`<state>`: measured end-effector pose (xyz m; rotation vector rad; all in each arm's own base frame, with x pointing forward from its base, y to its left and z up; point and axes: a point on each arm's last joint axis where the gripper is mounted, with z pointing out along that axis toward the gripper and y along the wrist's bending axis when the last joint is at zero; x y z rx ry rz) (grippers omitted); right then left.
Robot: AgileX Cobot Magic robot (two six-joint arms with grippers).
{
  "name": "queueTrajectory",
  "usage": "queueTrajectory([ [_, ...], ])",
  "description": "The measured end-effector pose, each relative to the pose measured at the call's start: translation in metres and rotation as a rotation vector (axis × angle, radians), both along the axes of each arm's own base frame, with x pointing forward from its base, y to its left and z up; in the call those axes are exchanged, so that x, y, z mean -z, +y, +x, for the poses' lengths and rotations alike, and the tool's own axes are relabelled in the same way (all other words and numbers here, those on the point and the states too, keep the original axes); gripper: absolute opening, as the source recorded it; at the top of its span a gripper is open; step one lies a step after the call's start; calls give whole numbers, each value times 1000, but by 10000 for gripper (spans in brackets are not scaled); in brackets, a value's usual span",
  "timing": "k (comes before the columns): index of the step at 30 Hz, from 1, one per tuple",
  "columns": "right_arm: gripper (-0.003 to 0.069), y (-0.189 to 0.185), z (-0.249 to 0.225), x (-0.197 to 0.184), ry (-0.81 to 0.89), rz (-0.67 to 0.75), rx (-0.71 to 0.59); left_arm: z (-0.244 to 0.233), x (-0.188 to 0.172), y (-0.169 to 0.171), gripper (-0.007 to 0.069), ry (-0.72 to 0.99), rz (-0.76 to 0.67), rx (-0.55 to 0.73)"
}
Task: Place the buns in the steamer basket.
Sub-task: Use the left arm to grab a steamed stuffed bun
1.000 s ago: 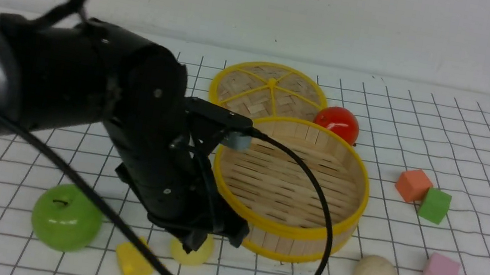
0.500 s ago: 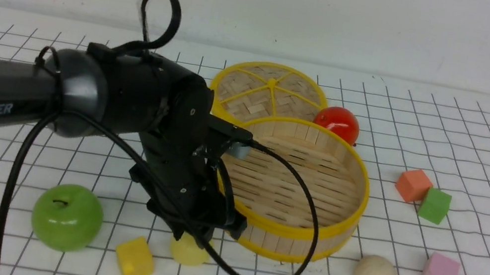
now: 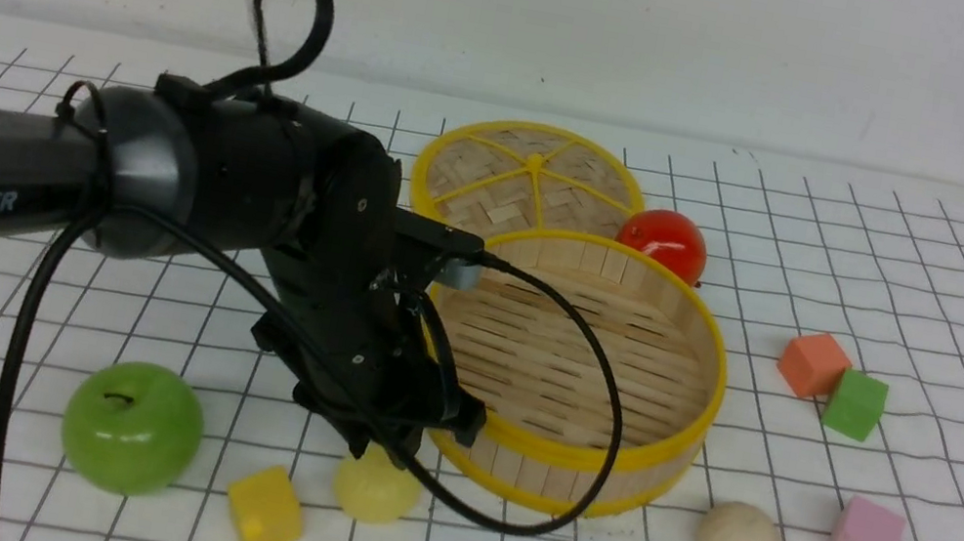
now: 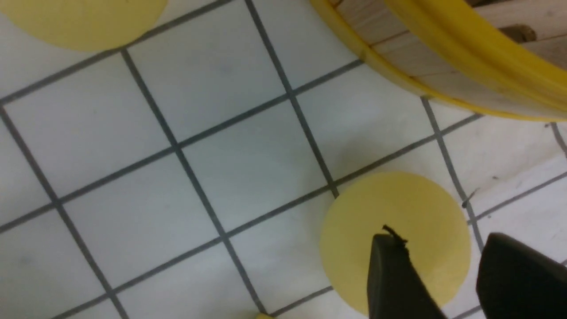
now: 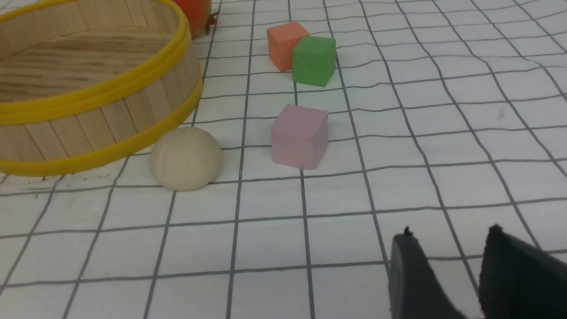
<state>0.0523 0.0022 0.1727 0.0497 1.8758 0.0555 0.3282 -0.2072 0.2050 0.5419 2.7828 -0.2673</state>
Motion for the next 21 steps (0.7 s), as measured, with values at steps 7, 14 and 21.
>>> queueTrajectory([
  [7,239,0,0,0,0,0,0,4,16,-2,273,22,24,4],
  [14,239,0,0,0,0,0,0,7,19,-3,230,6,16,1],
  [21,239,0,0,0,0,0,0,6,17,-3,-11,31,29,5],
])
